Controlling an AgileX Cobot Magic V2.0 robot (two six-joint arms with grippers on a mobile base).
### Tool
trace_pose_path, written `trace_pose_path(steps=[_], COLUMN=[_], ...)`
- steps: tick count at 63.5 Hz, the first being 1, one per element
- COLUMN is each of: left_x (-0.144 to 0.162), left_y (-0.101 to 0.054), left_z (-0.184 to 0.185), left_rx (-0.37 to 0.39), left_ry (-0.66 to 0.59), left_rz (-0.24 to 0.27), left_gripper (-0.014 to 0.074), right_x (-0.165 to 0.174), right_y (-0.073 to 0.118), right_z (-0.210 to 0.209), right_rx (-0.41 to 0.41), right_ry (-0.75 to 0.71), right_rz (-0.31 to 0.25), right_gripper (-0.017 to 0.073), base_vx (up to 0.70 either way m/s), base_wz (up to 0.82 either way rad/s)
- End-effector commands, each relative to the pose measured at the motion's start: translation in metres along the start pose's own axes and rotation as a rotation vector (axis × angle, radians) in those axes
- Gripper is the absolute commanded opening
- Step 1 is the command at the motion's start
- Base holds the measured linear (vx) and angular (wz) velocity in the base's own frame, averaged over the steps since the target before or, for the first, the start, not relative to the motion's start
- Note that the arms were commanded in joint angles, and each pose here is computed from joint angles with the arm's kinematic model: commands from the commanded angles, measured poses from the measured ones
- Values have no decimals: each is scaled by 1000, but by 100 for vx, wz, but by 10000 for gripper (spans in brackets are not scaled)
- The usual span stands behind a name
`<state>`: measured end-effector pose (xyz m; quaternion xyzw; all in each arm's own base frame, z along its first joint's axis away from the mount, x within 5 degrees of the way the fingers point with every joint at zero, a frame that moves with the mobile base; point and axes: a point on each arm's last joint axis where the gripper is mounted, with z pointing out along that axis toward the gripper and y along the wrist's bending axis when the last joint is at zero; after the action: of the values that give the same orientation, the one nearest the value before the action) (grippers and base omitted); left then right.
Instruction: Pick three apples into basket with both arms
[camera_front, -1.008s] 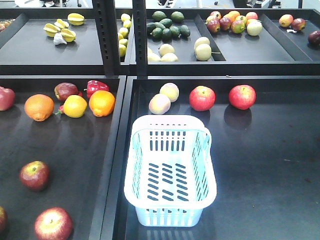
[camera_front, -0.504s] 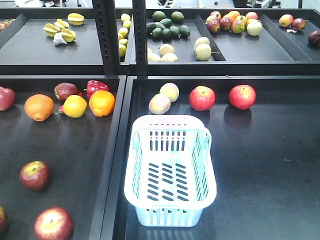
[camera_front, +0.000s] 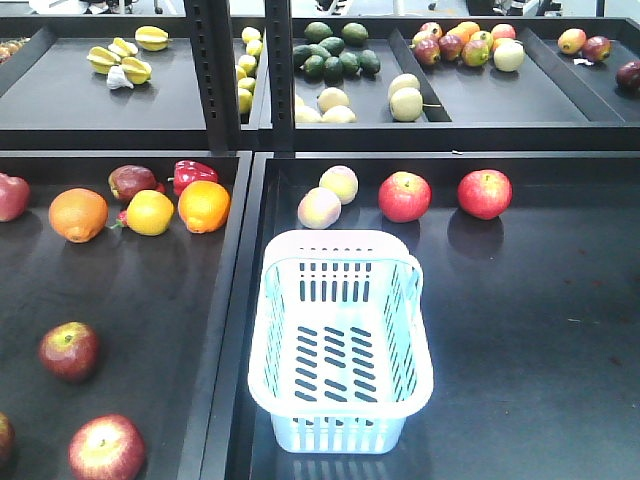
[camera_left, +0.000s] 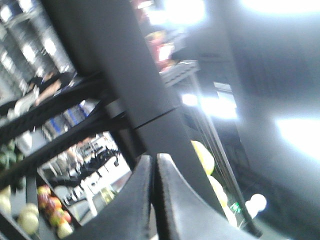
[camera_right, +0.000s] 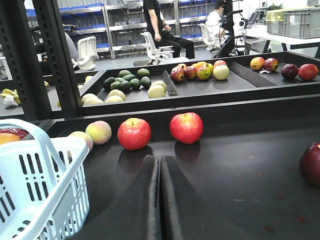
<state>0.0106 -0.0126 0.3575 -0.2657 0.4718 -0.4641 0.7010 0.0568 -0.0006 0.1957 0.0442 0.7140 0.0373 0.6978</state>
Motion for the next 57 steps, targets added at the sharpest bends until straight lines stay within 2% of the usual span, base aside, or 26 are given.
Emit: trace_pose_path(steps=[1,6,14,21,25,31,35,43,44,46,52,57], left_x=[-7,-4,2,10,15,22,27,35,36,37,36,36], left_y=[-22,-30,-36,-34,-33,-27,-21,-9,-10,-9,-3,-3], left_z=[19,39,77,112,131,156,174,205,208,216,247,257], left_rx=[15,10,40,111,177,263,314,408,438,471,484,490], left_ry=[66,173,347,476,554,653,726,837,854,881,891,881], left_rz=[91,146,200,270,314,410,455,492,509,512,514,508], left_gripper=[-8,-8,-8,-8,-8,-6,0,59,70,83,104,104], right_x=[-5,-5,-5,-5,-5,-5,-5,-5,-5,-5,-5,-5], right_y=[1,1,1,1,1,1,1,1,1,1,1,1], right_z=[-1,-1,-1,-1,-1,-1,-1,-1,-1,-1,-1,-1], right_rx=[-6,-6,-6,-6,-6,-6,-6,-6,-6,-6,-6,-6], right_ry=[-76,-76,-76,-76,-76,-76,-76,-76,-76,-76,-76,-76], right_rz=[-14,-14,-14,-14,-14,-14,-14,-14,-14,-14,-14,-14], right_gripper=[-5,-5,-5,-5,-5,-5,-5,-5,-5,-5,-5,-5], base_vx=[0,0,0,0,0,0,0,0,0,0,0,0], base_wz=[0,0,0,0,0,0,0,0,0,0,0,0])
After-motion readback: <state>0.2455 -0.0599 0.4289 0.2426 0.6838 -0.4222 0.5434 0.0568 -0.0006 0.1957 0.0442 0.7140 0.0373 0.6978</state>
